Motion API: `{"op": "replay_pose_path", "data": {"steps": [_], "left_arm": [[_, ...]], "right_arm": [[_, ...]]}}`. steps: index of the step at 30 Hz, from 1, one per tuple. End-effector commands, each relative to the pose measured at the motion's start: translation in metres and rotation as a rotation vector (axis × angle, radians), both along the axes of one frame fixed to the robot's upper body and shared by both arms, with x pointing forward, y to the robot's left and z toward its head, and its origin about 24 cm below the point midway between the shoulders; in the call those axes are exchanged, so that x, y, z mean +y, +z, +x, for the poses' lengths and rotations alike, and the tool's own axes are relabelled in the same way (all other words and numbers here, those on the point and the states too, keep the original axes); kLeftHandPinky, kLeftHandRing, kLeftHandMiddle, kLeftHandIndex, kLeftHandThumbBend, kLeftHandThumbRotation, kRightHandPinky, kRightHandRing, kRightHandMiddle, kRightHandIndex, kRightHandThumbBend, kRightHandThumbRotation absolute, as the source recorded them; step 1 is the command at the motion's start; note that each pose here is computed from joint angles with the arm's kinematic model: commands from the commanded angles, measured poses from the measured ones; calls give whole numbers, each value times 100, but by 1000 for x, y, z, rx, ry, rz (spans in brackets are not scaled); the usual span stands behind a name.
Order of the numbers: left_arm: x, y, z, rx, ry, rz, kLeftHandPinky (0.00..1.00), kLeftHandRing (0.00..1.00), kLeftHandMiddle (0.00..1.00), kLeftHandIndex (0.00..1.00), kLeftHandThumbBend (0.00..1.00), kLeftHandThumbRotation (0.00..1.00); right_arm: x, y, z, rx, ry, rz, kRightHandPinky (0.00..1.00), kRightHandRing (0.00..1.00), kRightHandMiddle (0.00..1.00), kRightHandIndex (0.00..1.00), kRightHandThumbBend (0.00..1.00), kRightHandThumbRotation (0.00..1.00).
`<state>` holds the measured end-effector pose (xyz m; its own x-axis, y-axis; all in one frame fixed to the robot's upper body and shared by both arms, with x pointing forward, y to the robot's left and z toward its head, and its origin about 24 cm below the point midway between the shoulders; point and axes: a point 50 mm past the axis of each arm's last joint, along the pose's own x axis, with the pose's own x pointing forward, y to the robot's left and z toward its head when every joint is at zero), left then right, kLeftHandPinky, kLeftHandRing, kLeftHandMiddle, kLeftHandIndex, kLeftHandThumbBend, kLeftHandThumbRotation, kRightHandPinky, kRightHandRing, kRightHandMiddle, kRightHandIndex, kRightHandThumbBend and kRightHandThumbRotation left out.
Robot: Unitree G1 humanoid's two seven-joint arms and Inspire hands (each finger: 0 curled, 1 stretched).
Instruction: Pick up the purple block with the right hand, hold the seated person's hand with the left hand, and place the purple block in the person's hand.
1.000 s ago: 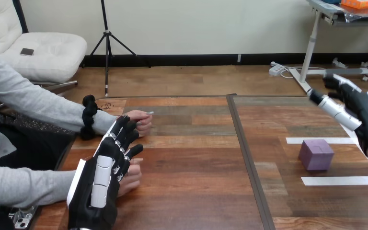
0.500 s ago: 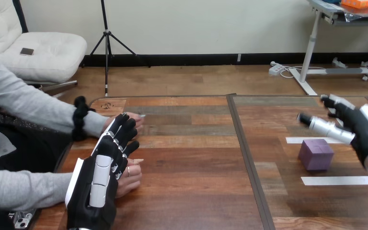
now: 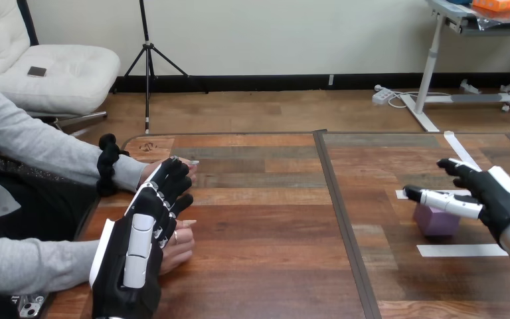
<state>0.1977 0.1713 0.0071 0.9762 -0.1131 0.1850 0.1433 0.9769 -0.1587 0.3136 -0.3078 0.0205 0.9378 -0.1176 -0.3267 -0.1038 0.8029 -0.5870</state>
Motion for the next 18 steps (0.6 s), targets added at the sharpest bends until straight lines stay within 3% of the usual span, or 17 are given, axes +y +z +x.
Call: {"op": "replay_pose_path", "data": {"steps": [1, 7, 18], "left_arm": [[1, 11, 5, -55, -10, 3, 88, 91, 89, 87, 69, 92], [3, 11, 4, -59, -14, -3, 89, 92, 90, 87, 69, 91], [5, 12, 4, -71, -34, -1, 89, 93, 91, 88, 67, 89]], "right_arm": [[3, 20, 15, -57, 16, -42, 89, 98, 97, 92, 100, 48], [7, 15, 14, -25, 42, -85, 88, 97, 97, 93, 100, 47], [11, 5, 11, 24, 44, -70, 87, 97, 97, 91, 100, 39]]}}
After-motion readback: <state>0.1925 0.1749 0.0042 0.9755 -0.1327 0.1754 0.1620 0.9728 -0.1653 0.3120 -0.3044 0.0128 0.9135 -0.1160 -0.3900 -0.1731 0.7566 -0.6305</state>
